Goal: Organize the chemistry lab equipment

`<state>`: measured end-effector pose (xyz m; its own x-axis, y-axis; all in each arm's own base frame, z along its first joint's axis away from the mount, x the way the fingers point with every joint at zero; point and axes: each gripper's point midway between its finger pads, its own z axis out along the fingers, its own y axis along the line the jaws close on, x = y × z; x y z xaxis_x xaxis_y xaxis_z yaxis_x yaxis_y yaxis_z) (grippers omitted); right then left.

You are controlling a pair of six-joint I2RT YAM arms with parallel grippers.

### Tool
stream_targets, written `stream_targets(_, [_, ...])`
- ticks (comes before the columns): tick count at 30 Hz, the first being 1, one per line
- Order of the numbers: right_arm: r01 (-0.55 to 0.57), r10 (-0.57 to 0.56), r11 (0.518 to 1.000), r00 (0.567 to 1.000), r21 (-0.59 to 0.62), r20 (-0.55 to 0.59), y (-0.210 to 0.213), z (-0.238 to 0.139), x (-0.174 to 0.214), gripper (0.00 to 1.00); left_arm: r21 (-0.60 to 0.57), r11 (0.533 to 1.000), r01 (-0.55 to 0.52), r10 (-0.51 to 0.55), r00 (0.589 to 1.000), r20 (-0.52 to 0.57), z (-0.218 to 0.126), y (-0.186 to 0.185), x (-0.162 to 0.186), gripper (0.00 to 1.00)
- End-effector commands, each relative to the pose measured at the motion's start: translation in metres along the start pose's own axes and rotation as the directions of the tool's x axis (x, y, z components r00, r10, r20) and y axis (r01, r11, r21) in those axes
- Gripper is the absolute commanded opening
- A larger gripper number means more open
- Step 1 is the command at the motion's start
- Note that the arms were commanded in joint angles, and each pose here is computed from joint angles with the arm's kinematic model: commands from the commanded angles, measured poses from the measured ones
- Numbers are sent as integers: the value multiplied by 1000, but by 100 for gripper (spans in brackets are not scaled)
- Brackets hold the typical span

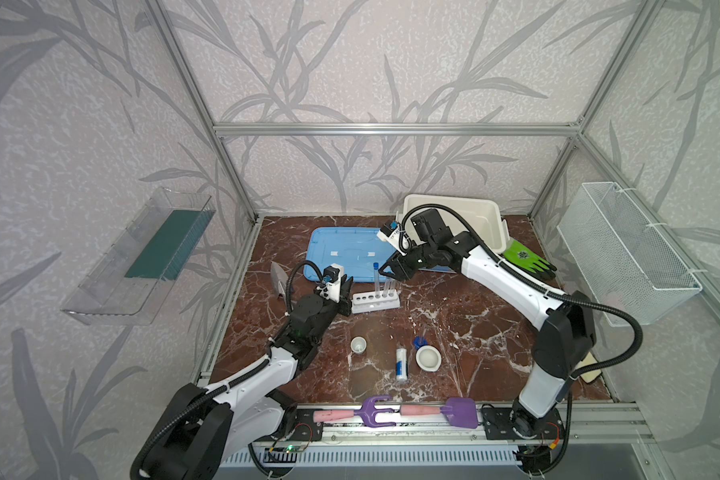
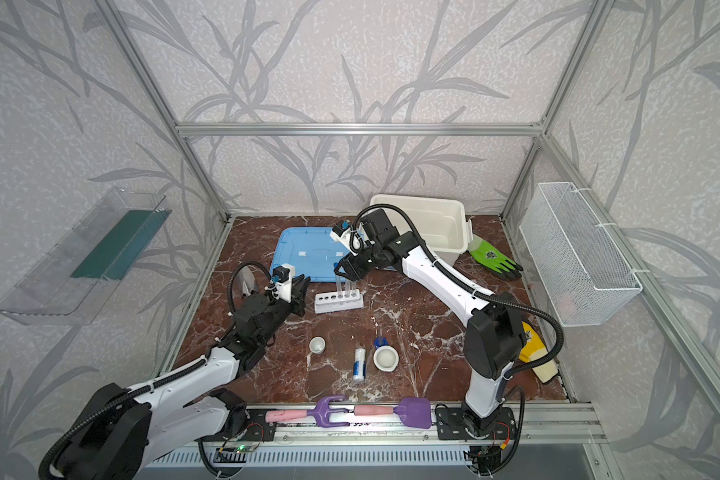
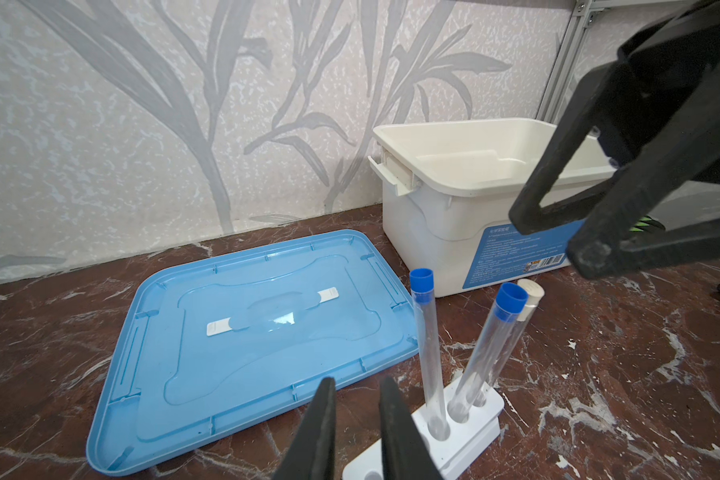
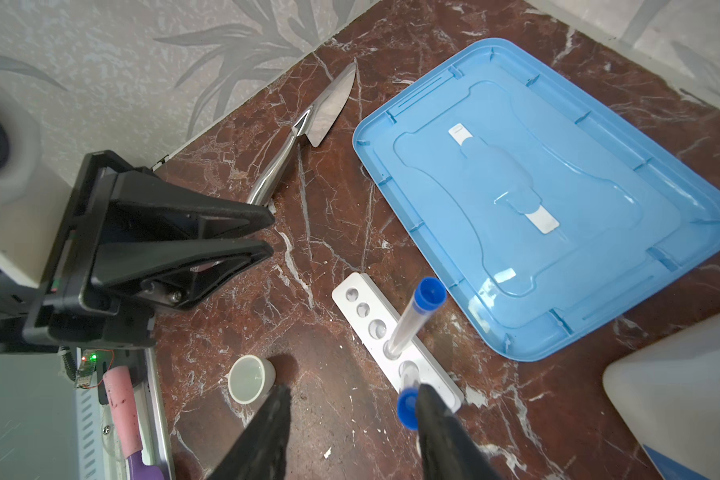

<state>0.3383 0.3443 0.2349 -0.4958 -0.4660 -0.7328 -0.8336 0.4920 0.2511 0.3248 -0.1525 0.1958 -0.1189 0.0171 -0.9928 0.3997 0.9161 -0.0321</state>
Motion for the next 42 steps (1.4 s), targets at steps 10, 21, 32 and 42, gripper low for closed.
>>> stream_targets(10, [-73, 49, 939, 996, 336, 78, -29, -65, 38, 50, 13, 998, 69, -69, 997, 25, -3, -2, -28, 32])
stream_targets(21, [-80, 69, 932, 997, 354, 42, -28, -62, 60, 50, 22, 994, 103, -103, 994, 30, 8, -5, -44, 33])
stream_targets(32, [-170, 82, 853, 977, 493, 195, -33, -121, 102, 62, -93, 991, 96, -93, 995, 29, -35, 16, -64, 71])
stream_targets(42, [-196, 135, 926, 970, 322, 202, 10, -120, 153, 80, -64, 995, 83, -84, 996, -15, -60, 10, -68, 76])
